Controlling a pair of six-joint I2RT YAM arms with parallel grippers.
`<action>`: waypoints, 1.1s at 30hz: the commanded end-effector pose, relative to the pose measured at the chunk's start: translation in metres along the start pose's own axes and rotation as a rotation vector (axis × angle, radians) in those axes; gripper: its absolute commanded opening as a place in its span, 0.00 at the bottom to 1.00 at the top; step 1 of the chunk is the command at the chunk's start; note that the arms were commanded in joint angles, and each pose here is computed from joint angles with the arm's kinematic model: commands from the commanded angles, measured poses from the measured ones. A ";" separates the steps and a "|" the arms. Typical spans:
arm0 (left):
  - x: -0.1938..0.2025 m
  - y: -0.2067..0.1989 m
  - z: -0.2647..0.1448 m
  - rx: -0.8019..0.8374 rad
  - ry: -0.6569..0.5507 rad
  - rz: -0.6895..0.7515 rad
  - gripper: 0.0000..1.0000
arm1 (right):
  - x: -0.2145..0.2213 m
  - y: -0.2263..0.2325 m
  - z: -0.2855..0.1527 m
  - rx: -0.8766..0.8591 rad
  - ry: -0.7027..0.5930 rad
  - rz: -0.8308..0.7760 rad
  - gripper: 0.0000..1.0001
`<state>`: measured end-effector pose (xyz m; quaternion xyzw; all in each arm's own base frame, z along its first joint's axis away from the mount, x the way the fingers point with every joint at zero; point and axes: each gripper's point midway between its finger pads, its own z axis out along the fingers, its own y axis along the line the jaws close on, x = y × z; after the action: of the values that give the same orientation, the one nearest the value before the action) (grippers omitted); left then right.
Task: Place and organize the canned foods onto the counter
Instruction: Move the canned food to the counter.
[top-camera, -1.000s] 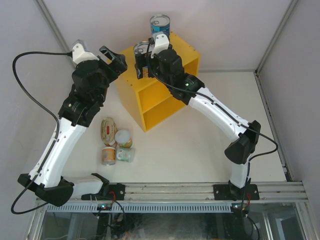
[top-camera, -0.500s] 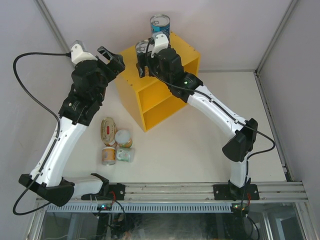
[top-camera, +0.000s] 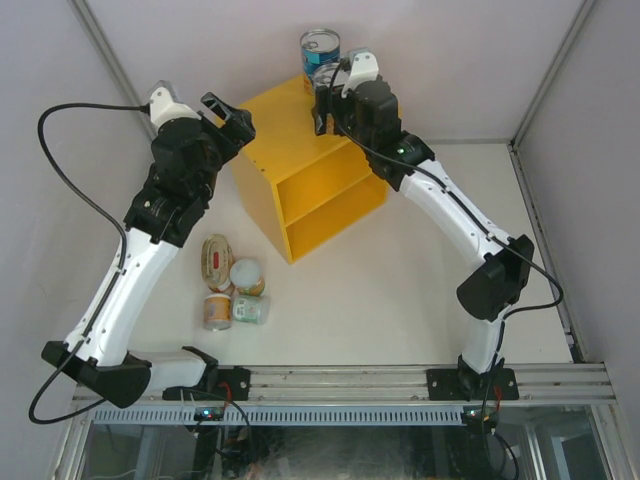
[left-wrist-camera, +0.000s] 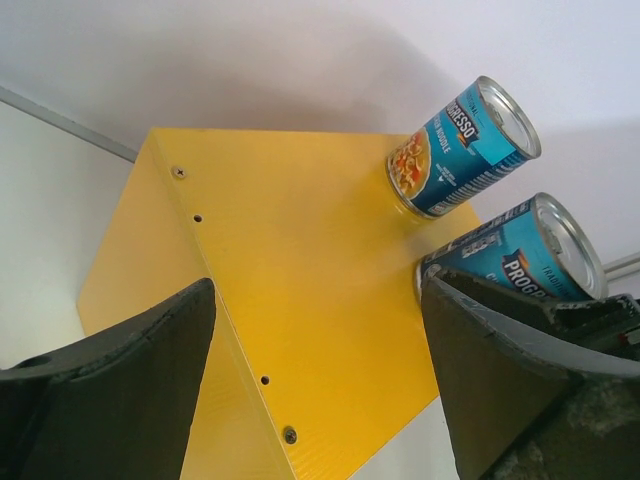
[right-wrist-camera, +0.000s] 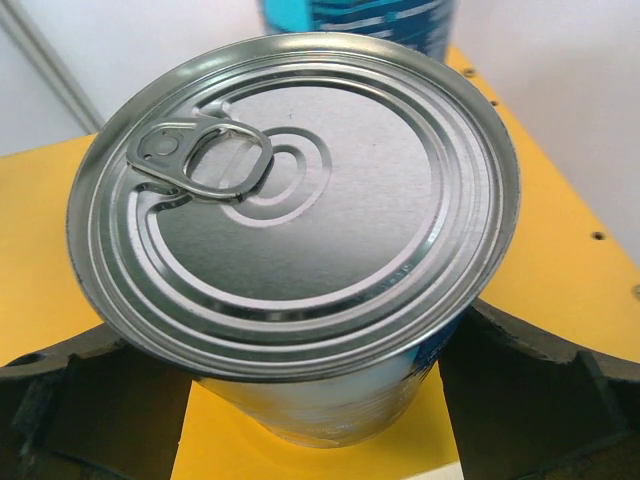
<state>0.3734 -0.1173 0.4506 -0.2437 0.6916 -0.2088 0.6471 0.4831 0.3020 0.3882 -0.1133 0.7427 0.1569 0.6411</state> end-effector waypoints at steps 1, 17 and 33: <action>-0.009 -0.008 0.000 0.031 -0.027 -0.034 0.87 | -0.043 -0.026 -0.015 0.045 -0.105 0.024 0.42; -0.003 0.002 0.000 0.010 -0.017 -0.014 0.87 | -0.048 -0.068 0.010 0.117 -0.117 0.010 0.43; 0.000 -0.001 0.003 0.027 0.003 0.005 0.87 | -0.055 -0.070 0.003 0.114 -0.123 0.044 0.92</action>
<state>0.3776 -0.1175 0.4349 -0.2401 0.7044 -0.2016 0.6368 0.5262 0.2462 0.3875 -0.0756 0.7484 0.1128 0.6493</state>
